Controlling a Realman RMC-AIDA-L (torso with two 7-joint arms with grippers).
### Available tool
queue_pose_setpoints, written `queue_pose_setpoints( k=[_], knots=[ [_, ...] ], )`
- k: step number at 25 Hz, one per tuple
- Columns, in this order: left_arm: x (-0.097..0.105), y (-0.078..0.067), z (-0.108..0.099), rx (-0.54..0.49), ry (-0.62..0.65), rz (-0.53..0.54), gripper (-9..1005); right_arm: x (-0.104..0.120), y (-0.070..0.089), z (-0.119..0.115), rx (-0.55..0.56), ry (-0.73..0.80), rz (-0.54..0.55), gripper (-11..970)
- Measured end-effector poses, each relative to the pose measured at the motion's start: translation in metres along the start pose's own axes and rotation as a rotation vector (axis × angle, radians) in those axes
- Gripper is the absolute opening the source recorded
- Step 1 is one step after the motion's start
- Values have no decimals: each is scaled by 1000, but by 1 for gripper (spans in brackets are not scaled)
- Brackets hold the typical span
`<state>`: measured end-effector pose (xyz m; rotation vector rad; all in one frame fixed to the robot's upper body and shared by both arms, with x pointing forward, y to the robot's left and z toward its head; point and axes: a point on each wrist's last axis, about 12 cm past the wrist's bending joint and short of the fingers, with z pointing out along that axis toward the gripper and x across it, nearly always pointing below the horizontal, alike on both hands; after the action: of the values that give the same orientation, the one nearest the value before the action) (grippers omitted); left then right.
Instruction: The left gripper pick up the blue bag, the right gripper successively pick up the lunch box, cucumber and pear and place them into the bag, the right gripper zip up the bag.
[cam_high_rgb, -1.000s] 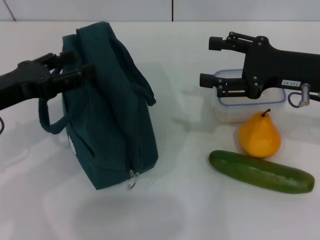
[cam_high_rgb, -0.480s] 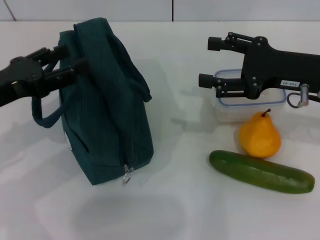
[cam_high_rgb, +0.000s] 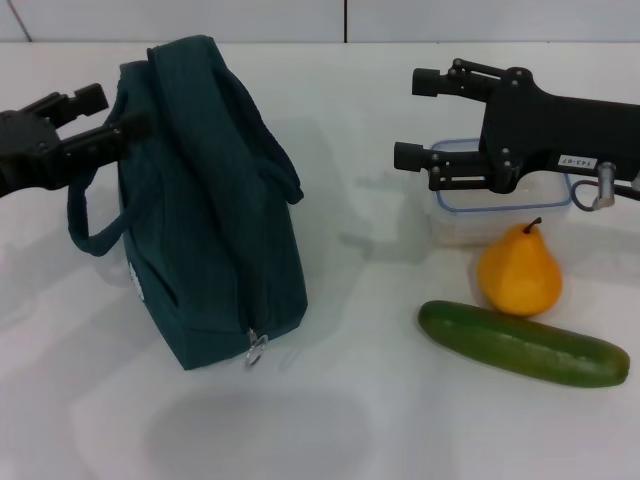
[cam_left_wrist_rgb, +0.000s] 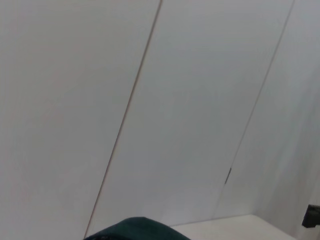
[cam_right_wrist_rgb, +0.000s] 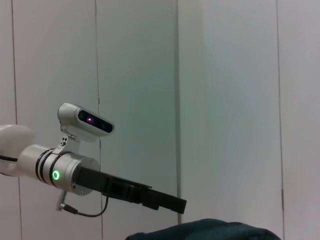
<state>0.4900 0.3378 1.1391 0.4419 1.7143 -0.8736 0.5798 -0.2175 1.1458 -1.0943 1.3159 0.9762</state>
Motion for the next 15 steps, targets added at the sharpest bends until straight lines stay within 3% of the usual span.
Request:
queue_pose_setpoints(
  k=[15],
  knots=[
    [-4,9,28,-42,102,-71,849,2,-3,3,32,3,-5,853]
  ],
)
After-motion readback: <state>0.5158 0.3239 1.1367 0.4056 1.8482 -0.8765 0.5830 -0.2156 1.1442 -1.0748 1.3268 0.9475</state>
